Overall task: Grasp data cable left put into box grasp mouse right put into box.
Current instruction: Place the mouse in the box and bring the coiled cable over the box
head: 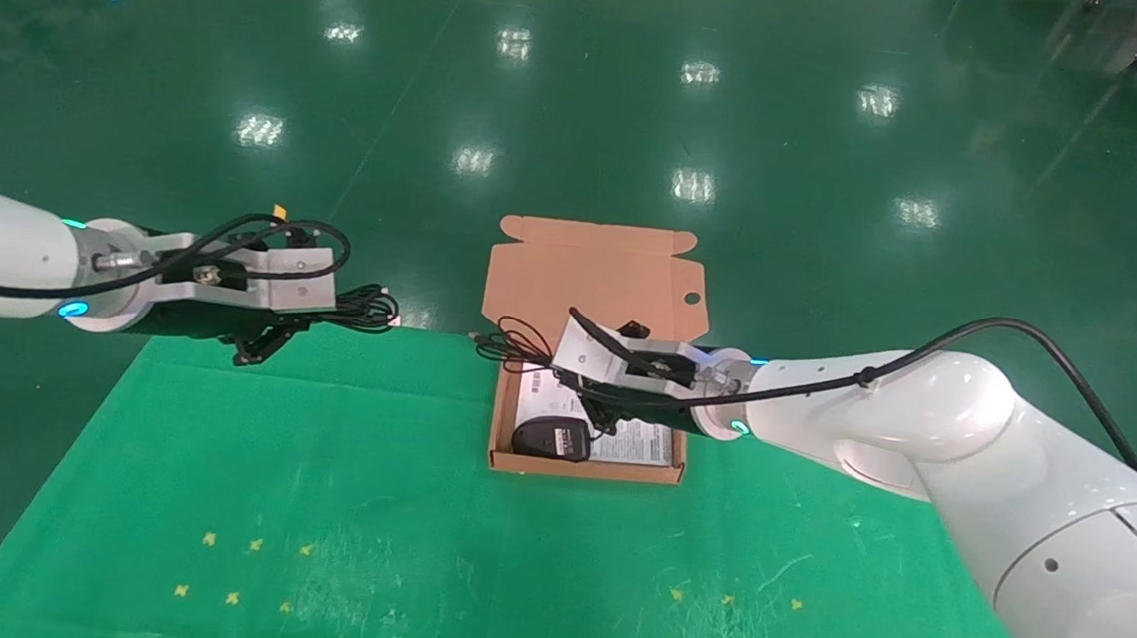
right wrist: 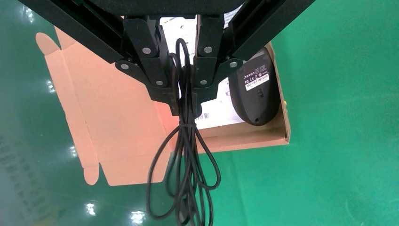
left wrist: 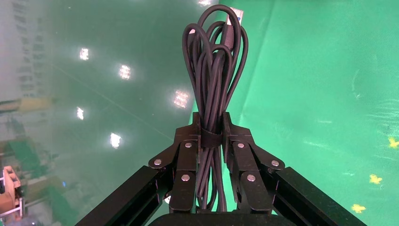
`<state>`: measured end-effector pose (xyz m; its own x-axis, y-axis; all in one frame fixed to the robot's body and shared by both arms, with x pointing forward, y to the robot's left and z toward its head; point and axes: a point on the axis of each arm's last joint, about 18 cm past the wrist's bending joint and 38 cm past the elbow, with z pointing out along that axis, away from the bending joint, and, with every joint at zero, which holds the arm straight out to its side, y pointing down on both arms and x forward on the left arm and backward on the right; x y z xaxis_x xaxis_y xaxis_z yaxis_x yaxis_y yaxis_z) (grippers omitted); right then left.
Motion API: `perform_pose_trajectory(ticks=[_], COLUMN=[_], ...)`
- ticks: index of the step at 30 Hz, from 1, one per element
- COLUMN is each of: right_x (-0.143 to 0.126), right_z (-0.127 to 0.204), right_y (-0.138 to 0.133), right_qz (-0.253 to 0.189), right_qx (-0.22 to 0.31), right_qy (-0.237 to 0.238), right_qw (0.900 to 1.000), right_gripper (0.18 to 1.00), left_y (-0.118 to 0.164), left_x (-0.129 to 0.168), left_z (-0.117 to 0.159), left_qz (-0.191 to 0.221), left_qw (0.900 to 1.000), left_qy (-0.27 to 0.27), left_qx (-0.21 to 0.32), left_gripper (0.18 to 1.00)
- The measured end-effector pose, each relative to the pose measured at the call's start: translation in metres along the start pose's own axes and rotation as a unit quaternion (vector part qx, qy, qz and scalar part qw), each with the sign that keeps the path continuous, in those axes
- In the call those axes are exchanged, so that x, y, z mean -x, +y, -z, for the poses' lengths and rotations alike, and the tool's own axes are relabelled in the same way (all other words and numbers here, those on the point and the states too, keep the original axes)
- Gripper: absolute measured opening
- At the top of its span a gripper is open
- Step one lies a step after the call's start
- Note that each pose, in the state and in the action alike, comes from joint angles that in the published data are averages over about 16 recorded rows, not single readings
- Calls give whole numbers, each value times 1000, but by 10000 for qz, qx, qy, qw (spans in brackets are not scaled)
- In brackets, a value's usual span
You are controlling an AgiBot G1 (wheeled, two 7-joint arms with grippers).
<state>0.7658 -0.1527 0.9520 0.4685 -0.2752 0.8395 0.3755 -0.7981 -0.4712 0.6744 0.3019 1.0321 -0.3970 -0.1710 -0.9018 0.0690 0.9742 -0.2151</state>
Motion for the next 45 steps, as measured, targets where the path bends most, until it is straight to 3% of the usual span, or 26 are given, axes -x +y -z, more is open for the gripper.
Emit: perform_pose_trajectory(ticks=[10,16,32,45], right_x=[-7,-23,-74,-84], right_z=[6,21,98,164], right_y=[4,13,60,90], right_qz=[2,42,432,817], right_qx=[-7,21,392,879], right_qy=[99,308,981,1211], right_qw=[10000,9995,9935,9854], right_gripper=[304,406,712,909], left_y=[-5,-20,-99,-151], left_x=[-3,-8,-26,-45], left_z=[-4,-18,-83,-117], left_qz=[-46,-168,-689,-1036], left_qw=[10000,9996,9927,9839], left_qy=[15,16,-111,-170], left_qx=[-55,-231,-985,-1448], left_gripper=[262,262,262,262])
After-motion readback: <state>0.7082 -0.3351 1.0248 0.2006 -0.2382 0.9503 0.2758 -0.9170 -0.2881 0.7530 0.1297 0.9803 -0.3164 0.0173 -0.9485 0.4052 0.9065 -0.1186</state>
